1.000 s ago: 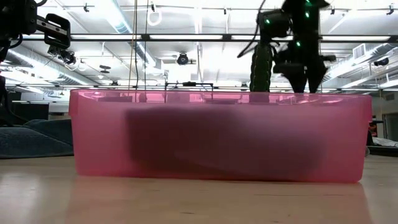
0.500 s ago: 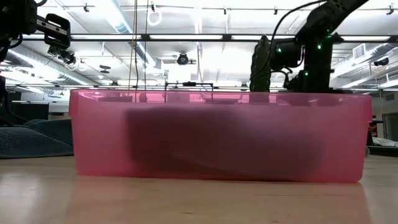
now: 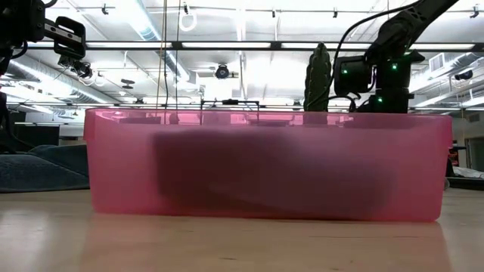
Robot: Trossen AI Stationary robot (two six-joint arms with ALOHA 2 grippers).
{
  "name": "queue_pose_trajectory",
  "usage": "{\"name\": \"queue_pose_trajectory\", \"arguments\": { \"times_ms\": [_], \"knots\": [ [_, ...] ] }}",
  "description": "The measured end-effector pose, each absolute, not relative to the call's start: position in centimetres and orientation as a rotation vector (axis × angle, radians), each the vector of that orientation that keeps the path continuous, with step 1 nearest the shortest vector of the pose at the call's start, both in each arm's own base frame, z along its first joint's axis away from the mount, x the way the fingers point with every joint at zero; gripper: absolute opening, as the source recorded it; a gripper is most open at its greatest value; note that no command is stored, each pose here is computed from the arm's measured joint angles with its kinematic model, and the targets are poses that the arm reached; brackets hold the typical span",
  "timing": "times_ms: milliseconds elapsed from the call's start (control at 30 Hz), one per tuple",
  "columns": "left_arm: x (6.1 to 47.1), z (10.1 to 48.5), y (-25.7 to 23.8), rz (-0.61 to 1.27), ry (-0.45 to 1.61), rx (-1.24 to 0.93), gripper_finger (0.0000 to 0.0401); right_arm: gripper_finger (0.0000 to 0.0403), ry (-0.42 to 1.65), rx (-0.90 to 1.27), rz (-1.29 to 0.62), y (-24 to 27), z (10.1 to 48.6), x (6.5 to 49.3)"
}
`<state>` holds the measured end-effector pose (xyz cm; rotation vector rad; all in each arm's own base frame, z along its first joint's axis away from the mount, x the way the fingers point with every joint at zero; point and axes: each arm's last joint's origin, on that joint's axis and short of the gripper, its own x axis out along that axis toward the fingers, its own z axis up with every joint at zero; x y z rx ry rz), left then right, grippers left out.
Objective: Pick & Place hat
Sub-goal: Put the right black cap into the blue bin
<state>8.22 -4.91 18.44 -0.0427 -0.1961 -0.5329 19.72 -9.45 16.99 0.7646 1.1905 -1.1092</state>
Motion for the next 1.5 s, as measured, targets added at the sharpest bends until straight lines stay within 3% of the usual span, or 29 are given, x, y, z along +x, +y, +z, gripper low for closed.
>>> {"name": "queue_pose_trajectory", "arguments": {
  "times_ms": [433,533,700,933,1500],
  "knots": [
    [8.2,18.4,-4.9,-0.533,-0.196,-0.042,0.0021,0.0194,1.123,0.82,-1.079,-9.6,17.0,20.3],
    [8.2,18.4,-4.9,-0.533,-0.196,-0.042,0.0021,0.0146,1.149,0.81,-1.068,-9.6,17.0,20.2],
    [8.2,18.4,-4.9,-0.533,-0.196,-0.042,0.0021,0.0018,1.2,0.774,-1.042,-9.6,17.4,20.0],
    [8.2,18.4,-4.9,-0.533,-0.196,-0.043,0.0021,0.0007,1.165,0.768,-1.039,-9.5,19.8,20.2],
    [8.2,18.4,-4.9,-0.533,-0.196,-0.042,0.0021,0.0001,0.728,0.698,-0.766,-5.9,27.3,22.5]
  ]
}}
